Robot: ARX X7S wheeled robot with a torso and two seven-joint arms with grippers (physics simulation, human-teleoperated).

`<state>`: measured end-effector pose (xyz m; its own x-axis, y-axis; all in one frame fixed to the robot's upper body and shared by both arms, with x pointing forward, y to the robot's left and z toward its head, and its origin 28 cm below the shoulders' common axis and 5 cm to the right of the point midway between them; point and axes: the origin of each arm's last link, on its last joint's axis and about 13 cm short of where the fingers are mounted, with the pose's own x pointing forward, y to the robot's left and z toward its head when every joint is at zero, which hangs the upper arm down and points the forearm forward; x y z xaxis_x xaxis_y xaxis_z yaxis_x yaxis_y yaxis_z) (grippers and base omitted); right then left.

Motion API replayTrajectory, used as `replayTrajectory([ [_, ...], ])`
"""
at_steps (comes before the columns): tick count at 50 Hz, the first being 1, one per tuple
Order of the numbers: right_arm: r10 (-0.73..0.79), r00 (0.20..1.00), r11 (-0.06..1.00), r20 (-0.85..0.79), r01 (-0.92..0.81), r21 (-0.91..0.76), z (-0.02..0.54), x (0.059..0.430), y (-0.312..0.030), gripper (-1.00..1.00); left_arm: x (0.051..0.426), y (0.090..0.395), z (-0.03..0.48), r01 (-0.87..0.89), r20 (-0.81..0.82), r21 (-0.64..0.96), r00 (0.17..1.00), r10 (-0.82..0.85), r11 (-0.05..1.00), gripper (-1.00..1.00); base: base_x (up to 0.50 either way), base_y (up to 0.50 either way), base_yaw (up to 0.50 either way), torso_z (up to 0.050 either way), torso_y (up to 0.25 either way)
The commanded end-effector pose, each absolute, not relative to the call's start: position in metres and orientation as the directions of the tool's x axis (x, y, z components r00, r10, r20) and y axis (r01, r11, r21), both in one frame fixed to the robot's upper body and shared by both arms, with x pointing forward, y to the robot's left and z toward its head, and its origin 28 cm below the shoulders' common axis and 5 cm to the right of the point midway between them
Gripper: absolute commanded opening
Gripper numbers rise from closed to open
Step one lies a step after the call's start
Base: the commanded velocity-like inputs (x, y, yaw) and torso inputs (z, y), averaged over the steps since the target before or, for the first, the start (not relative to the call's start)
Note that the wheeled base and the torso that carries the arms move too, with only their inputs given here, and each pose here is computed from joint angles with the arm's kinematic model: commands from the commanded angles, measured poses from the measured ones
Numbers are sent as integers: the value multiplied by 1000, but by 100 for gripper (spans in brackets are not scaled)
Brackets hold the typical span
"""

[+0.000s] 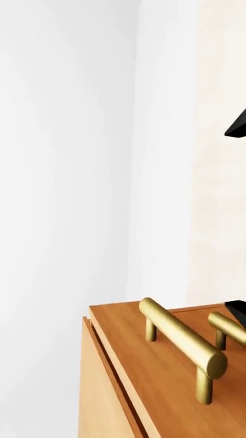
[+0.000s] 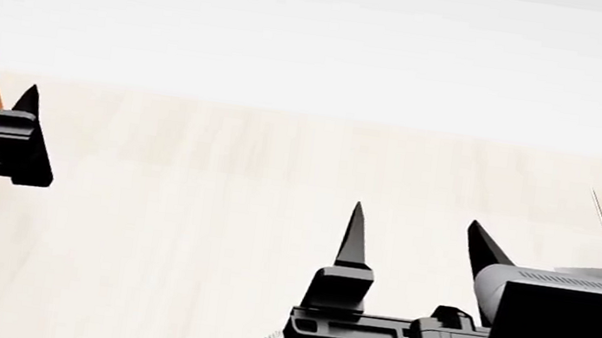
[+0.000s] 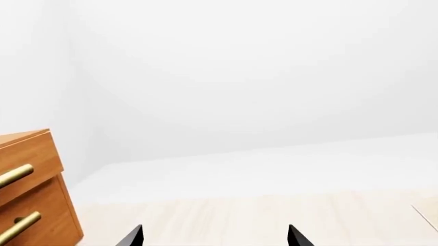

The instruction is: Close the top drawer of the cabinet and put the bowl on top of it.

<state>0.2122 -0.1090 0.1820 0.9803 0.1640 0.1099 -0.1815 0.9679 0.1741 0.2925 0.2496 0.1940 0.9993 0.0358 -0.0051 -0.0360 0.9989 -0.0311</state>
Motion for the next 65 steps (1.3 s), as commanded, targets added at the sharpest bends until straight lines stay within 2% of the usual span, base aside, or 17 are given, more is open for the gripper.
replayTrajectory([
  [1,165,980,967,108,-182,176,181,213,-108,100,291,256,193,-64,-4,-23,998,64,998,100,0,0,0,0,0],
  [65,166,982,968,91,-179,173,174,216,-109,100,317,285,182,-244,-23,18,969,244,970,100,0,0,0,0,0],
])
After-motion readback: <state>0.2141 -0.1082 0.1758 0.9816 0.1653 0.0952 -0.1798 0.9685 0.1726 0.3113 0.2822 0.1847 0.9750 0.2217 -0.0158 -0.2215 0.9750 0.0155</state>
